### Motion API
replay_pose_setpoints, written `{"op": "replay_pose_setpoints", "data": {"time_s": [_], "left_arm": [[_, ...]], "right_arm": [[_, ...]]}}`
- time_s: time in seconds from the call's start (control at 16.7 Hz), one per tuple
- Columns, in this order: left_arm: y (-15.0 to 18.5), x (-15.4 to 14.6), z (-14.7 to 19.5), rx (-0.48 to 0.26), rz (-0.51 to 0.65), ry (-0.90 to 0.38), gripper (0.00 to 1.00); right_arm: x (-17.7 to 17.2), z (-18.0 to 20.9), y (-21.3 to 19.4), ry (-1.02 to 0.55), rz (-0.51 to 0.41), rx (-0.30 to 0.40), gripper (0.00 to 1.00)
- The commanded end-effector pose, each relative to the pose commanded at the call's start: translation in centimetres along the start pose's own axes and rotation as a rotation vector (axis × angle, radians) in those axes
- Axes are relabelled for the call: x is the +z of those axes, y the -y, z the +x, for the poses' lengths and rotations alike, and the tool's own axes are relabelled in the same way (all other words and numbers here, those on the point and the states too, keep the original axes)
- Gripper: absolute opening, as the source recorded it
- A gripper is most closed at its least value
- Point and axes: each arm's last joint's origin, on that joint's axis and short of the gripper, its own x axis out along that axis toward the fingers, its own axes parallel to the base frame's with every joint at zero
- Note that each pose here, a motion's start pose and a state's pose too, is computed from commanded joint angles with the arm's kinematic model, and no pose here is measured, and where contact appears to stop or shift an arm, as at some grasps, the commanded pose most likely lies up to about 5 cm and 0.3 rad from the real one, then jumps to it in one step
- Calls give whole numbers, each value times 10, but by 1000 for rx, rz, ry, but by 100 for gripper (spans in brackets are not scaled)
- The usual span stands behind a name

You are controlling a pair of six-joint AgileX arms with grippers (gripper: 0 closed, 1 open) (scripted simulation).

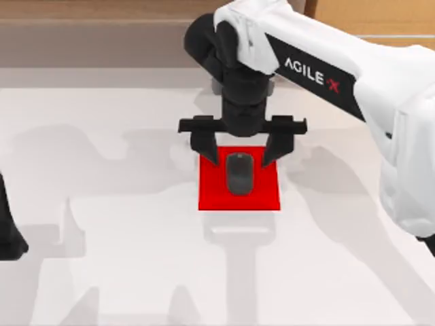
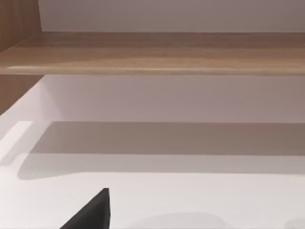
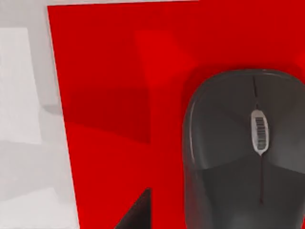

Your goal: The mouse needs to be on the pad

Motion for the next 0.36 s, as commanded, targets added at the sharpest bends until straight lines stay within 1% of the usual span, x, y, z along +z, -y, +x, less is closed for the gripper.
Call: {"op": "replay_pose_setpoints", "data": {"time_s": [0.06, 0.36], "left_arm": [[0, 0, 0, 0, 0, 0, 100], [0, 0, 0, 0, 0, 0, 100]], "right_arm": [[0, 0, 0, 0, 0, 0, 100], [0, 0, 0, 0, 0, 0, 100]]}}
